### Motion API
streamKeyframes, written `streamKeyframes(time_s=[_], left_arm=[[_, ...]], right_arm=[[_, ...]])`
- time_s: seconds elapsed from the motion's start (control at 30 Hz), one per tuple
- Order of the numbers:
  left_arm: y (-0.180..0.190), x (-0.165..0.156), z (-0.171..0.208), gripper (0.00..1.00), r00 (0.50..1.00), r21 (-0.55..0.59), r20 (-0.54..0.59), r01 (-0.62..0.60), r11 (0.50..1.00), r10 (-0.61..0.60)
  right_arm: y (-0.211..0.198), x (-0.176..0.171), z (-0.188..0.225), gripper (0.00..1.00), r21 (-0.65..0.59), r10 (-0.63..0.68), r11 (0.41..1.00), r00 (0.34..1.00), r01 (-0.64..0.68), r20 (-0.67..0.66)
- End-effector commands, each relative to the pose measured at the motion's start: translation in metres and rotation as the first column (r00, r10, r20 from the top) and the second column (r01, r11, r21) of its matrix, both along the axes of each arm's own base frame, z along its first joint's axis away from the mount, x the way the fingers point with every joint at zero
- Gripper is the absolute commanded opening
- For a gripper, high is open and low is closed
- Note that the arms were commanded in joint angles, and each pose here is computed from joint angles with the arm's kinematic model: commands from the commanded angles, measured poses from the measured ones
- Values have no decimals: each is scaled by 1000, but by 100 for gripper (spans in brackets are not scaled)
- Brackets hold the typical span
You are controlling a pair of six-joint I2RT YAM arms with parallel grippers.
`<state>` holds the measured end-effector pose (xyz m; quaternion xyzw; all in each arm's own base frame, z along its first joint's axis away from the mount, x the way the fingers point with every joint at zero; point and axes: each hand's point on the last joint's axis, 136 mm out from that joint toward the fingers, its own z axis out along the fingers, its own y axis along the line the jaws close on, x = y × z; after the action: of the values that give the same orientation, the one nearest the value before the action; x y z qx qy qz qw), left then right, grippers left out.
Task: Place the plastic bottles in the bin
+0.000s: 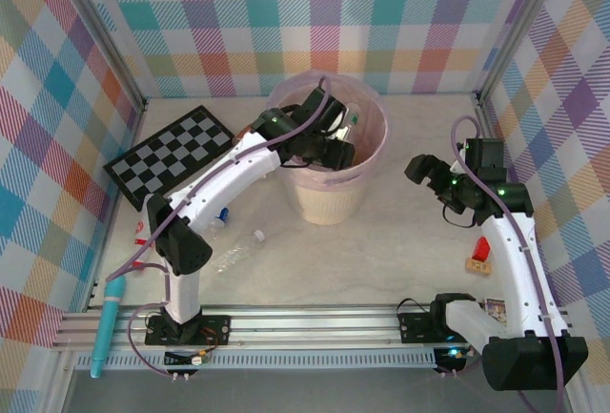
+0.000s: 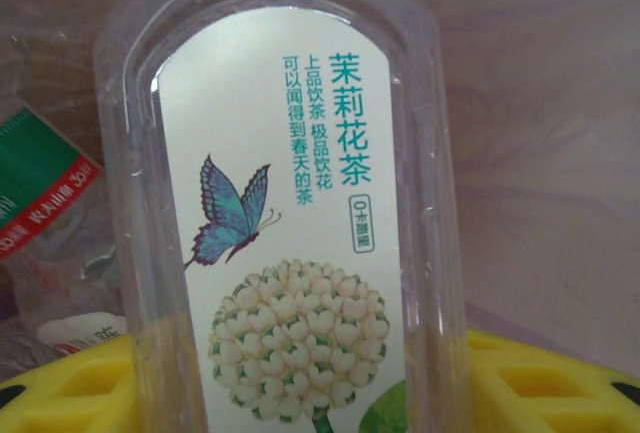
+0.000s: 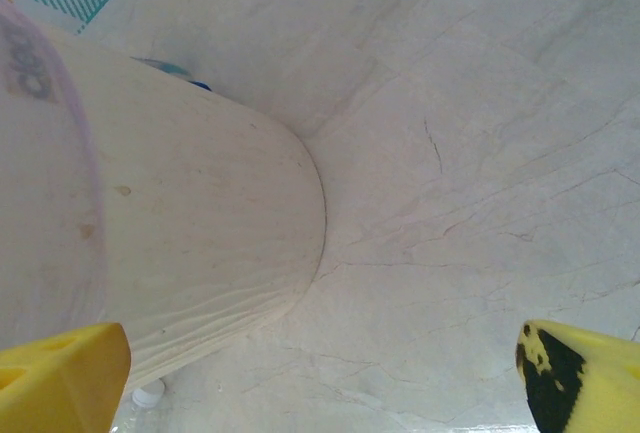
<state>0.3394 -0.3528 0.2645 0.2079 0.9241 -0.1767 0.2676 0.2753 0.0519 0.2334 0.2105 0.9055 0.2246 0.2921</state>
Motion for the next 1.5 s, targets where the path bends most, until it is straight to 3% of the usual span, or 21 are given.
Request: streamKeyframes(time_s=[0.0, 0.23, 0.43, 0.7, 0.8, 0.93, 1.13, 1.33, 1.47], left_arm=[[-6, -7, 2, 59, 1000, -25, -2, 30, 999, -30], [-1, -8, 27, 82, 998, -56, 60, 31, 998, -27], [16, -13, 59, 93, 990, -64, 142, 20, 998, -10], [59, -31, 115, 97, 965, -67, 263, -4, 998, 21], [98, -40, 122, 95, 955, 9, 287, -76, 997, 70], [156, -57, 98, 94, 960, 112, 237, -179, 977, 149], [210, -103, 22, 96, 967, 178, 80, -252, 951, 241], [221, -137, -77, 100, 952, 185, -86, -275, 943, 294], [232, -148, -127, 100, 917, 239, -147, -330, 913, 370]], right_arm=[[2, 0, 4, 99, 20, 4, 1000, 1000, -5, 18], [2, 1, 4, 99, 28, 6, 1000, 1000, -6, 23], [3, 4, 6, 99, 31, 11, 999, 999, -12, 31], [5, 7, 6, 99, 30, 24, 999, 999, -25, 32], [5, 7, 5, 99, 29, 26, 999, 999, -27, 30], [5, 7, 3, 99, 25, 31, 999, 999, -32, 26], [5, 11, 4, 99, 24, 31, 999, 999, -32, 28], [5, 10, 9, 99, 20, 38, 999, 999, -39, 30], [6, 11, 9, 99, 20, 45, 999, 999, -45, 26]])
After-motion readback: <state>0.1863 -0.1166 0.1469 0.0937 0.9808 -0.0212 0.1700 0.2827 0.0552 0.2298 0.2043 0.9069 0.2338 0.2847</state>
